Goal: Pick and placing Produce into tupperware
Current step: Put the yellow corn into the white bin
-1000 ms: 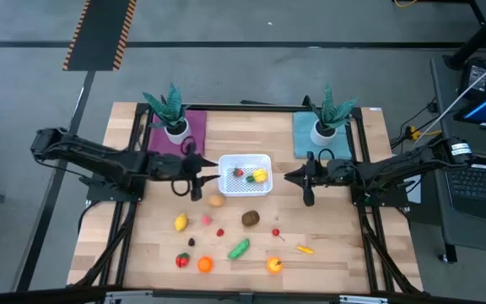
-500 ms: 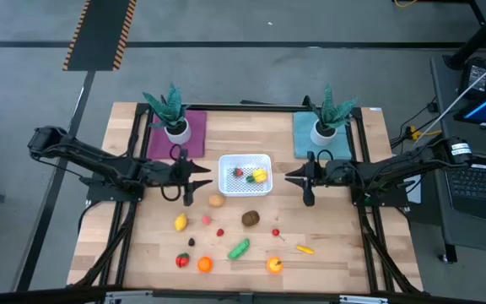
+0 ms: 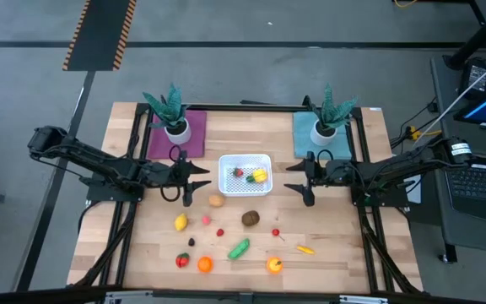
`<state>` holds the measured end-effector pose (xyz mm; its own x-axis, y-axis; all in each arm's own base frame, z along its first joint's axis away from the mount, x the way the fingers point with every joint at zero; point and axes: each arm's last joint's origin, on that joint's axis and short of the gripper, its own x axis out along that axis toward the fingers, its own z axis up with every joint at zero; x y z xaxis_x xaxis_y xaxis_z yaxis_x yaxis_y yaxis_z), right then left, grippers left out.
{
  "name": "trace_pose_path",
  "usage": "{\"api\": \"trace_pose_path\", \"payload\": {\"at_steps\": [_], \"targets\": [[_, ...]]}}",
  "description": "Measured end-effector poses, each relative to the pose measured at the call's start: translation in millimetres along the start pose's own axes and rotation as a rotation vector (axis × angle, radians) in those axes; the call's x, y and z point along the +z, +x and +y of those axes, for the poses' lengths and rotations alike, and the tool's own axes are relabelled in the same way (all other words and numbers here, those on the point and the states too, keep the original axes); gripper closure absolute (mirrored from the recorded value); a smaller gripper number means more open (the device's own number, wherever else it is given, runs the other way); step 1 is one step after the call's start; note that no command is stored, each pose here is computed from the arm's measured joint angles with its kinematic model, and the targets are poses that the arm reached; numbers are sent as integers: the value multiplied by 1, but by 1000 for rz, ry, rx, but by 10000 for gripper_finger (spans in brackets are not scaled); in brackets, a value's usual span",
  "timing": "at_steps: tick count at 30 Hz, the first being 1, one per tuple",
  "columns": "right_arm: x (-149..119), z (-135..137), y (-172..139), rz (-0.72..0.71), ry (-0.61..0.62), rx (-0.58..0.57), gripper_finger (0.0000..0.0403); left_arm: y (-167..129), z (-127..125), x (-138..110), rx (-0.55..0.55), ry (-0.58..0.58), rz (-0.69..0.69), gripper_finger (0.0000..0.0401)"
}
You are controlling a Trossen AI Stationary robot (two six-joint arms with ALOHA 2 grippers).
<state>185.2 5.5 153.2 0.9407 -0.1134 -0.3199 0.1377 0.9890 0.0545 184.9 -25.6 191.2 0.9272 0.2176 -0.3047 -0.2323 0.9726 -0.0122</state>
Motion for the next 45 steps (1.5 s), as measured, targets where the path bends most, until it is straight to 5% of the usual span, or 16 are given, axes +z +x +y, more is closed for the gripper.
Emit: {"api": "trace_pose_path", "payload": {"at_steps": [4,18,29,45], "targets": [[2,3,-2,-14,-92,24,86,0,0,0,0,1,1,244],[14,36,-33,-107,-104,235,85,0,0,0,-2,-2,-3,242],[44,77,-58,86,-139,126,85,-6,-16,0,-91,14,-20,240],[37,136,-58,458,-86,-98,85,-10,-24,1,-140,14,-44,245]]}}
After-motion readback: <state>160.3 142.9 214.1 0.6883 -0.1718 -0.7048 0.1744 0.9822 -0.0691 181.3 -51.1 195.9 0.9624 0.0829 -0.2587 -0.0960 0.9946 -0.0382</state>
